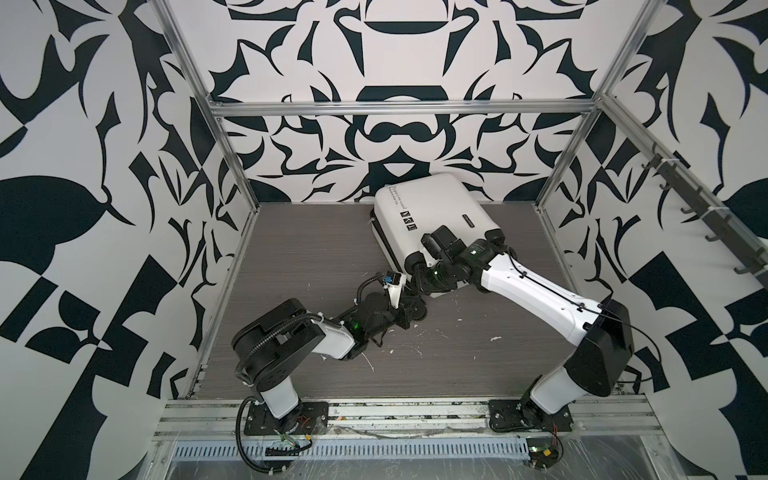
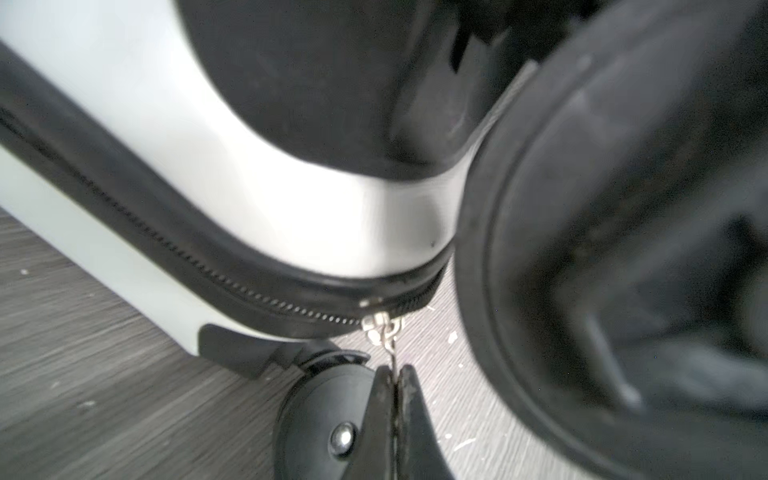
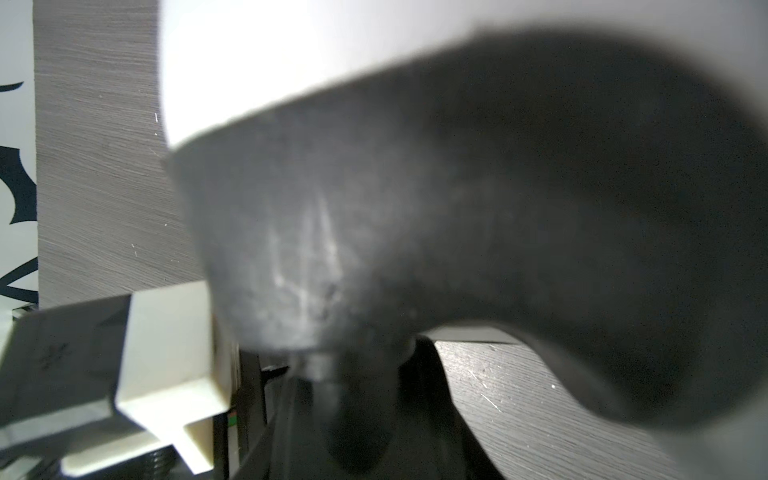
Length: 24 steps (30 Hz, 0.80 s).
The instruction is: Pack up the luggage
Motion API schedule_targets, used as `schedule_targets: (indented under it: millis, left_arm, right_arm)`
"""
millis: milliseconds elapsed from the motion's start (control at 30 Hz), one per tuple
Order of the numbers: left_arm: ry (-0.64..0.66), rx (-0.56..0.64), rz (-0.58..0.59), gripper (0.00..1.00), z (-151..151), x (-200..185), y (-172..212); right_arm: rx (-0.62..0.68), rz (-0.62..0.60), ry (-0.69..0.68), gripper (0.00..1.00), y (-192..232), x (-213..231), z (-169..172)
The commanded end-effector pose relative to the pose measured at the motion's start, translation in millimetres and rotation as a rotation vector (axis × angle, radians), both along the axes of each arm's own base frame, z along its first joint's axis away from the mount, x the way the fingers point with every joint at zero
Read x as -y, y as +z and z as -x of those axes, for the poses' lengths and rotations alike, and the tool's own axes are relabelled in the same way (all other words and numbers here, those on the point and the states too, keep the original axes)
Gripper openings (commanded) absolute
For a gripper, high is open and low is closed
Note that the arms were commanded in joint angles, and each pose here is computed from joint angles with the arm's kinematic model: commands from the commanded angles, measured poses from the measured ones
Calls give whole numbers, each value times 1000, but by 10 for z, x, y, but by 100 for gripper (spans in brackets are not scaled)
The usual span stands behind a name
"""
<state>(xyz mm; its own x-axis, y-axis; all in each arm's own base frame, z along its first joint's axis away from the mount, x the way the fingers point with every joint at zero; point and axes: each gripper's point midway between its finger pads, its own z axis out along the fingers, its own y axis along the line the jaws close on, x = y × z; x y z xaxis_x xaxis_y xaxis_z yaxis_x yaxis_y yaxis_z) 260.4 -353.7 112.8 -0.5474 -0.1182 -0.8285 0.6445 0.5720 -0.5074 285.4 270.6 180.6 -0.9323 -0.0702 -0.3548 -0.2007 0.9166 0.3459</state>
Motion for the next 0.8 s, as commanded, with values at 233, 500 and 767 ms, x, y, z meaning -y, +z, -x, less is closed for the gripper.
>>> schedule_targets:
  millis: [233, 500, 767]
  left_arm:
    - [-31, 136, 97, 50, 203, 0, 458]
    - [-1, 123, 4, 51, 316, -275, 371]
    - [161, 107, -160, 56, 266, -751, 591]
  right_arm:
    - [164, -146, -52, 33, 503, -73, -138]
    - [272, -68, -83, 65, 822, 354, -62]
    - [362, 32, -308, 67, 1090, 1461, -261]
